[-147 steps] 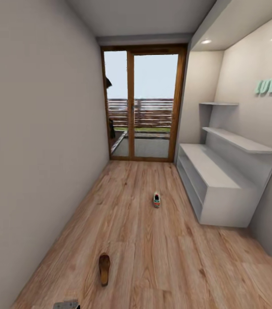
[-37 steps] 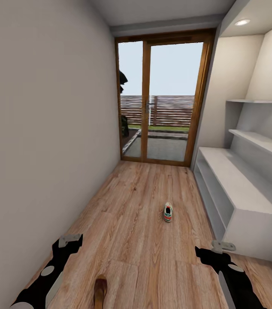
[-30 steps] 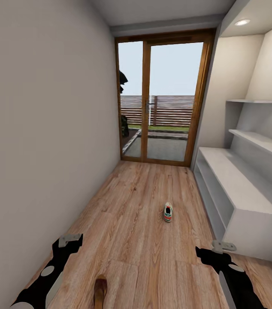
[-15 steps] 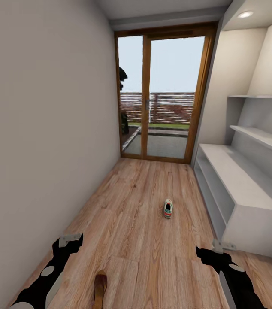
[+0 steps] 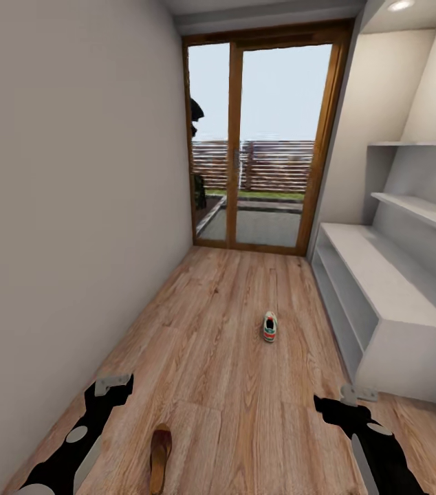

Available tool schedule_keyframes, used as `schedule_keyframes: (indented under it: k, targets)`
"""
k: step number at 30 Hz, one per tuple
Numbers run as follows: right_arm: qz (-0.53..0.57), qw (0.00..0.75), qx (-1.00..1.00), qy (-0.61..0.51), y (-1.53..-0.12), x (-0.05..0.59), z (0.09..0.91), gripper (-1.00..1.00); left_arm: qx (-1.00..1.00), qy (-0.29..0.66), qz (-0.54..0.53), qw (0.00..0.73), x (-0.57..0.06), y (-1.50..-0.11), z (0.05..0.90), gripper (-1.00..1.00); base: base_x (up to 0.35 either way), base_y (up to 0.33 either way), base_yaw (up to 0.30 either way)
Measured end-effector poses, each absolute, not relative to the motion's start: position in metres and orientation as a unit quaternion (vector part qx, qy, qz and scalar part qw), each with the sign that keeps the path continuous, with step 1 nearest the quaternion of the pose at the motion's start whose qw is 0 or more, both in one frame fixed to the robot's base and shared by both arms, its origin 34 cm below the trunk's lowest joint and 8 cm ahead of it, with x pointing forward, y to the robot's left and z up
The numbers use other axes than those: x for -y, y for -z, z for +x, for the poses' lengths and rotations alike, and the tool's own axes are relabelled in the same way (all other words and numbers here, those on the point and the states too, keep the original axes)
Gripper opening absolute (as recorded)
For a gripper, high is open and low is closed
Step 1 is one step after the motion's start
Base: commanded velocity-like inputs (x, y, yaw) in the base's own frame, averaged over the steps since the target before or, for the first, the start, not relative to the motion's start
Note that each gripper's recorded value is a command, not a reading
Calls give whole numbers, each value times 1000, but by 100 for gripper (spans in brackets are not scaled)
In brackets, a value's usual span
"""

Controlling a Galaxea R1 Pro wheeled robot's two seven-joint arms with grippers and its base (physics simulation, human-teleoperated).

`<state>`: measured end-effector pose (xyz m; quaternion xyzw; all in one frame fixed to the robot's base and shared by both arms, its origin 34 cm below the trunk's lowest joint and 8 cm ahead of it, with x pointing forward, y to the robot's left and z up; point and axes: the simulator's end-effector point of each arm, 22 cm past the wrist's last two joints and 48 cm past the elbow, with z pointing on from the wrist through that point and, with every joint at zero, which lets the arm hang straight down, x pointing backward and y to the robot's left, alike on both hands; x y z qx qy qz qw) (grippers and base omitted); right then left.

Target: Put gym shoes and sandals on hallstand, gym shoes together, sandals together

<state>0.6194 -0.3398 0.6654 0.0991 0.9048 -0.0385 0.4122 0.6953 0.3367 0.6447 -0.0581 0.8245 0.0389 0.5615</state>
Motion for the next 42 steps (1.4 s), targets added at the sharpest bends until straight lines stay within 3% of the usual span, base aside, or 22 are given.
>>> schedule_keyframes:
  k: [42]
  targets:
    - [97, 389, -915, 42, -559, 341, 603, 100, -839, -41, -57, 540, -337, -533, 677, 100, 0, 0, -95]
